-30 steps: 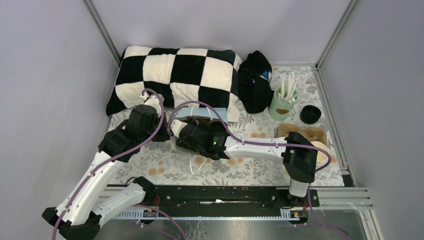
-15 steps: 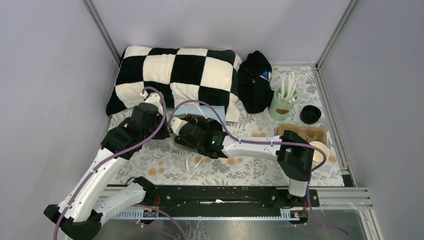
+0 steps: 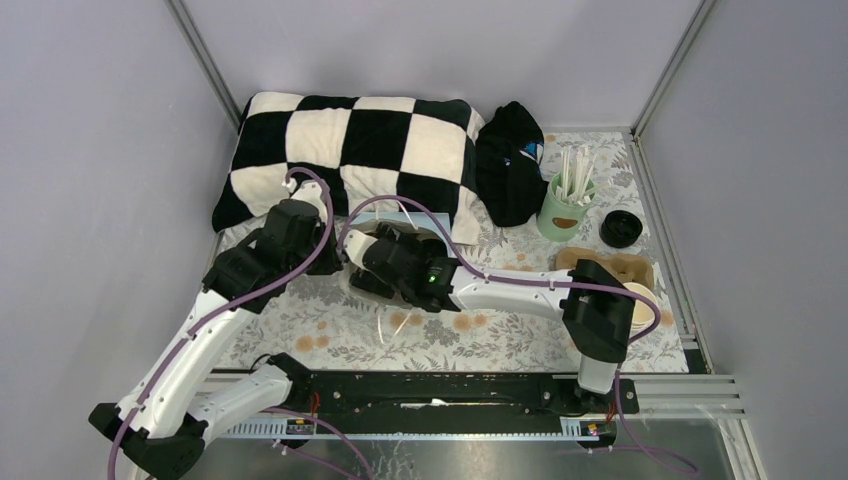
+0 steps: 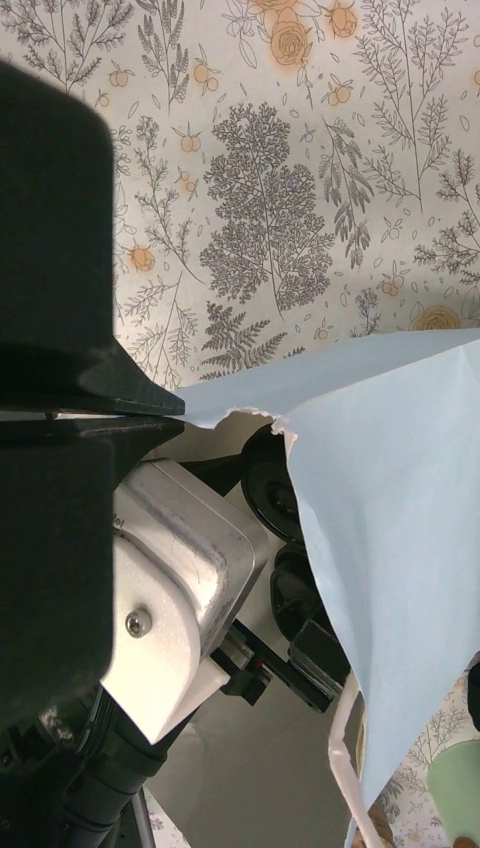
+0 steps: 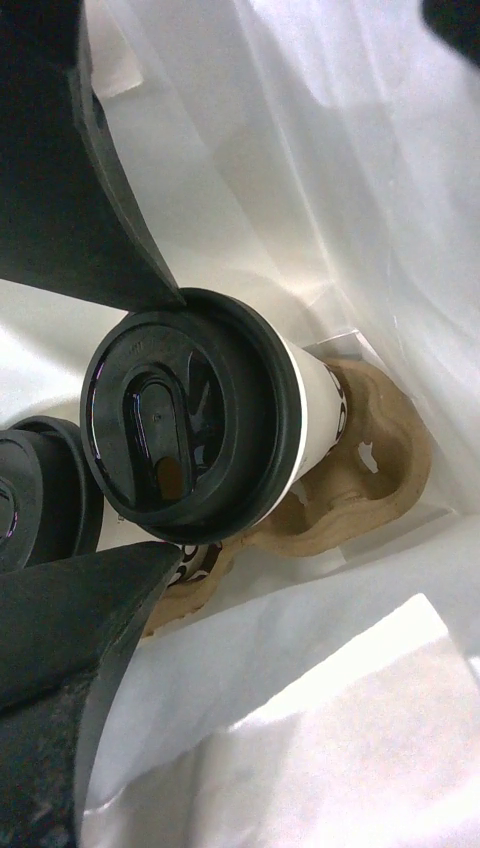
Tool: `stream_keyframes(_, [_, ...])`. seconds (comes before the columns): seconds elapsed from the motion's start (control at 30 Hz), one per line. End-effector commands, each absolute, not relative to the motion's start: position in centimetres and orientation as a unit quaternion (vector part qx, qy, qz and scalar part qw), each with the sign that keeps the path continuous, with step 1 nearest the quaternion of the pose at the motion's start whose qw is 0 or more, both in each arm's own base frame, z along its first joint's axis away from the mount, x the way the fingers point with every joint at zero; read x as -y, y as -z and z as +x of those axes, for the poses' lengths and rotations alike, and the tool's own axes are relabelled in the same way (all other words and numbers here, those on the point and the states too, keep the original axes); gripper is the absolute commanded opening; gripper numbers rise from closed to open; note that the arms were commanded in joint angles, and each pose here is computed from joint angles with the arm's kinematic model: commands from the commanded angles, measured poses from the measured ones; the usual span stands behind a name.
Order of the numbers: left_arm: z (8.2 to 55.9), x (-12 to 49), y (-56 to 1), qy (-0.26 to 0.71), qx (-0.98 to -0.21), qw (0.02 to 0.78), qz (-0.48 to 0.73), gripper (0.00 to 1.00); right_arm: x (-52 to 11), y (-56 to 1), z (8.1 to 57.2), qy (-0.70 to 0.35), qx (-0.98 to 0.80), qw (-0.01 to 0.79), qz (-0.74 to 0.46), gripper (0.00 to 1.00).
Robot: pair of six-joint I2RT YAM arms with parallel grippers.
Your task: Pack the takeout coffee
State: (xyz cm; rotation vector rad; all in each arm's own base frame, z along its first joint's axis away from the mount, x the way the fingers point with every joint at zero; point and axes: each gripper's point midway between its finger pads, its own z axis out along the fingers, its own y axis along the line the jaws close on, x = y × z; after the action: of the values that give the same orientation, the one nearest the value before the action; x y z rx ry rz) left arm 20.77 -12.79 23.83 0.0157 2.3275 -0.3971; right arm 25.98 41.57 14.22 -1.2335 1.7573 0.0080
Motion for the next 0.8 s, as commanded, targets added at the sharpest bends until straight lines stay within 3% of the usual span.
stream_keyframes(0.0, [18.3,19.5,-28.0,0.316,-0.883,0.341,0.066,0.0,-43.1,-16.3,26.3,-0.03,-0.707,0.502,-0.497,0.93])
stream_keyframes(0.07, [18.6,19.5,-28.2,0.314,-0.883,0.343,0.063,0.0,-43.0,-16.4,26.3,-0.03,-0.708,0.501,-0.496,0.99])
stream_keyframes(0.77, [19.5,18.5,-26.9,0.286,-0.904,0.316,0.04,0.0,-41.5,-17.8,22.9,-0.088,-0.714,0.454,-0.525,1.0])
